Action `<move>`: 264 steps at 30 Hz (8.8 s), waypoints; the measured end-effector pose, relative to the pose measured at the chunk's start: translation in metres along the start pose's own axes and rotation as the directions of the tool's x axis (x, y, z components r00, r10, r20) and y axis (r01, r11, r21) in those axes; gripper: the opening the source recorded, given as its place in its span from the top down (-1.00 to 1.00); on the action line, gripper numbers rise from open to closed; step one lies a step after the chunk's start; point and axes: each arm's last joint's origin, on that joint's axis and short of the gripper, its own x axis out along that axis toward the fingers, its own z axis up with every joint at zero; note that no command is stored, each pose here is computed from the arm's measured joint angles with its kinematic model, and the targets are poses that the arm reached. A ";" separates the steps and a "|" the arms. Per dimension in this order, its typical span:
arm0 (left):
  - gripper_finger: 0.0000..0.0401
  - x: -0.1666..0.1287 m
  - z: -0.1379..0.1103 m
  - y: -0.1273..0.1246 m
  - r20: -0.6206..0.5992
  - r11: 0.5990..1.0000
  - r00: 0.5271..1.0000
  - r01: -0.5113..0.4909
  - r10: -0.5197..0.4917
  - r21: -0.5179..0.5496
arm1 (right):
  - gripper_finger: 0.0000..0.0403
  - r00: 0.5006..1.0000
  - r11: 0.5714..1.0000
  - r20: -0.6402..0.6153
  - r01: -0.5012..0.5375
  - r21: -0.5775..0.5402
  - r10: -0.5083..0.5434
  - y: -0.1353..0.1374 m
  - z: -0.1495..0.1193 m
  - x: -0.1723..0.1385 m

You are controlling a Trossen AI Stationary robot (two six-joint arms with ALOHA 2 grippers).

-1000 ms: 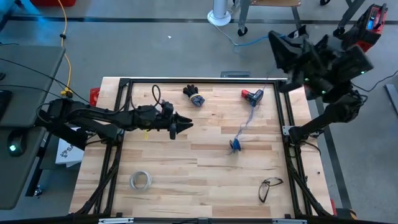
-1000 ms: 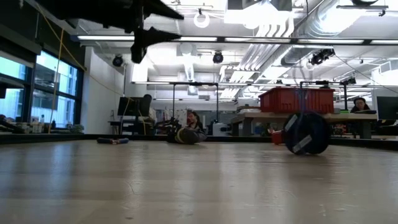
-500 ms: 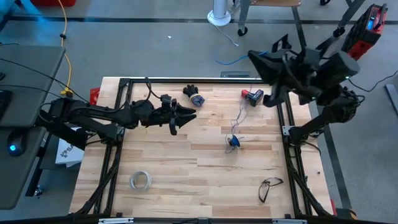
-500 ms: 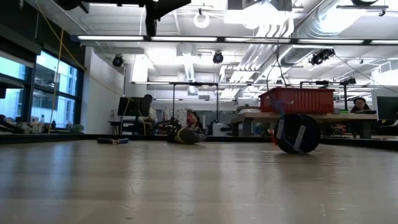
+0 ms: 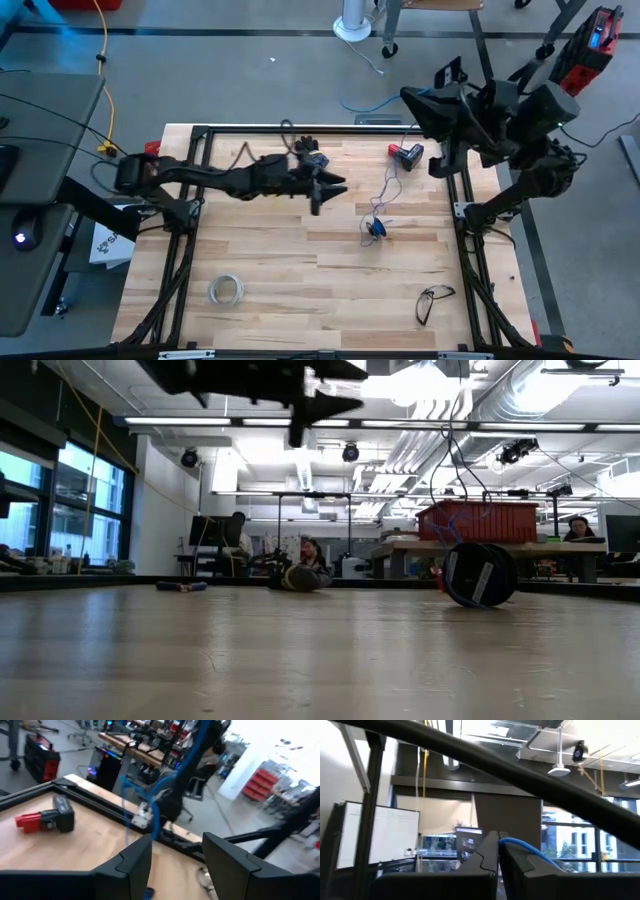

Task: Coil cords
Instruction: Uncoil the blue wire from the black spool

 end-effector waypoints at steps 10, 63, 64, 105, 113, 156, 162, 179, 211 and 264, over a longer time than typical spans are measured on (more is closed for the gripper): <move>0.15 0.044 0.035 -0.006 0.075 0.993 0.992 0.095 -0.100 0.069 | 1.00 0.999 1.000 -0.023 -0.025 0.000 0.025 0.001 -0.003 0.000; 0.18 0.101 0.022 -0.023 -0.020 0.789 0.987 -0.118 0.162 0.602 | 1.00 0.997 0.998 -0.053 -0.055 0.009 0.055 0.003 -0.006 0.000; 0.18 0.101 0.023 -0.024 -0.012 0.784 0.988 -0.114 0.154 0.610 | 1.00 0.997 0.998 -0.053 -0.056 0.010 0.056 0.003 -0.006 0.000; 1.00 0.048 0.083 -0.057 -0.173 0.850 0.983 0.036 0.066 0.526 | 0.53 0.908 0.958 -0.332 0.284 0.036 -0.256 -0.006 -0.027 -0.010; 1.00 -0.028 0.130 -0.091 -0.131 0.834 0.987 -0.003 0.091 0.552 | -0.04 0.709 0.906 -0.576 0.396 -0.152 -0.407 -0.009 -0.057 -0.029; 1.00 -0.062 0.175 -0.118 0.159 0.842 0.971 0.068 -0.180 0.536 | 0.18 0.448 0.910 -0.893 0.382 0.159 -0.032 0.064 -0.277 -0.099; 1.00 -0.064 0.185 -0.115 0.214 0.882 0.941 0.145 -0.264 0.449 | 0.18 0.449 0.908 -0.893 0.380 0.179 -0.012 0.065 -0.274 -0.100; 1.00 -0.064 0.163 -0.113 0.145 0.922 0.986 0.024 -0.086 0.387 | 0.18 0.402 0.909 -0.902 0.417 0.024 -0.160 0.061 -0.283 -0.104; 1.00 -0.064 0.165 -0.114 0.179 0.946 0.981 0.011 -0.072 0.323 | 0.18 0.456 0.941 -0.875 0.339 0.000 -0.164 0.078 -0.343 -0.078; 1.00 -0.065 0.167 -0.115 0.213 0.952 0.976 -0.014 -0.054 0.307 | 0.44 0.506 0.990 -0.853 0.106 -0.088 -0.130 0.062 -0.330 -0.070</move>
